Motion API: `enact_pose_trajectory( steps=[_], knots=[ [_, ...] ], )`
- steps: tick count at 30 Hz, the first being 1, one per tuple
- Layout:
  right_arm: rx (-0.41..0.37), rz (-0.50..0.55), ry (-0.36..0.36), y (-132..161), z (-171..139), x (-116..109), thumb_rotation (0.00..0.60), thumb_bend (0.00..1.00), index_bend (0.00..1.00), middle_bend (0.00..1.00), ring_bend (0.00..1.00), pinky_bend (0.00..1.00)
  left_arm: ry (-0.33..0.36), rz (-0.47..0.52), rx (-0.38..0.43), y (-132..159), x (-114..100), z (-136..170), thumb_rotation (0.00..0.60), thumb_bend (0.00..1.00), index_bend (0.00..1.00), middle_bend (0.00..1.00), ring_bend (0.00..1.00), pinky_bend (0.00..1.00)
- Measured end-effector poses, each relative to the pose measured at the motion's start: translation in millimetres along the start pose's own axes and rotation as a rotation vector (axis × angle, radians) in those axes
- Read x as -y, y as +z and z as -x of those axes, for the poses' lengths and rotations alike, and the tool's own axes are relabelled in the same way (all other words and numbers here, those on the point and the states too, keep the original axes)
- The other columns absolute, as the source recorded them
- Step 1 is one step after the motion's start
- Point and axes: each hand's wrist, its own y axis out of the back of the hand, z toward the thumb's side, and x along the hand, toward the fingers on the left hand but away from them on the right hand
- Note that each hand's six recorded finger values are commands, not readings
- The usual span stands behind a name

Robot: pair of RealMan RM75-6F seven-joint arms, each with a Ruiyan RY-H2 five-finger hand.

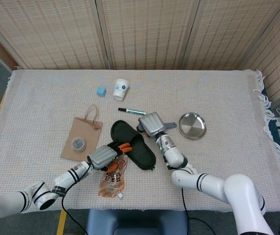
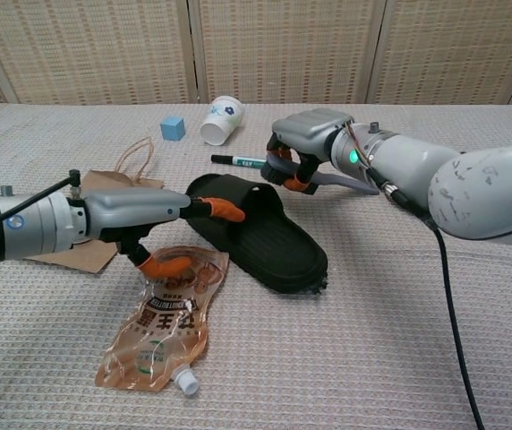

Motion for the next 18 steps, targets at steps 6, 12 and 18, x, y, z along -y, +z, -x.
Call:
enact_pose_trajectory(
  steps=[6, 12, 18],
  knots=[
    [-0.027, 0.042, -0.012, 18.0, 5.2, -7.7, 0.6, 0.35, 0.91, 0.6, 0.56, 0.84, -0.008, 0.002, 0.009, 2.6, 2.2, -2.3, 0.6, 0.55, 0.0, 0.0, 0.0, 0.06],
    [-0.063, 0.069, -0.025, 42.4, 10.5, -15.3, 0.6, 0.35, 0.91, 0.6, 0.56, 0.84, -0.004, 0.001, 0.016, 4.9, 1.2, -3.2, 0.6, 0.55, 0.0, 0.0, 0.0, 0.06],
    [-0.08, 0.091, -0.032, 59.4, 15.4, -21.1, 0.6, 0.35, 0.91, 0.6, 0.56, 0.84, -0.005, -0.003, 0.019, 6.4, 1.0, -3.3, 0.6, 0.55, 0.0, 0.0, 0.0, 0.06]
  ],
)
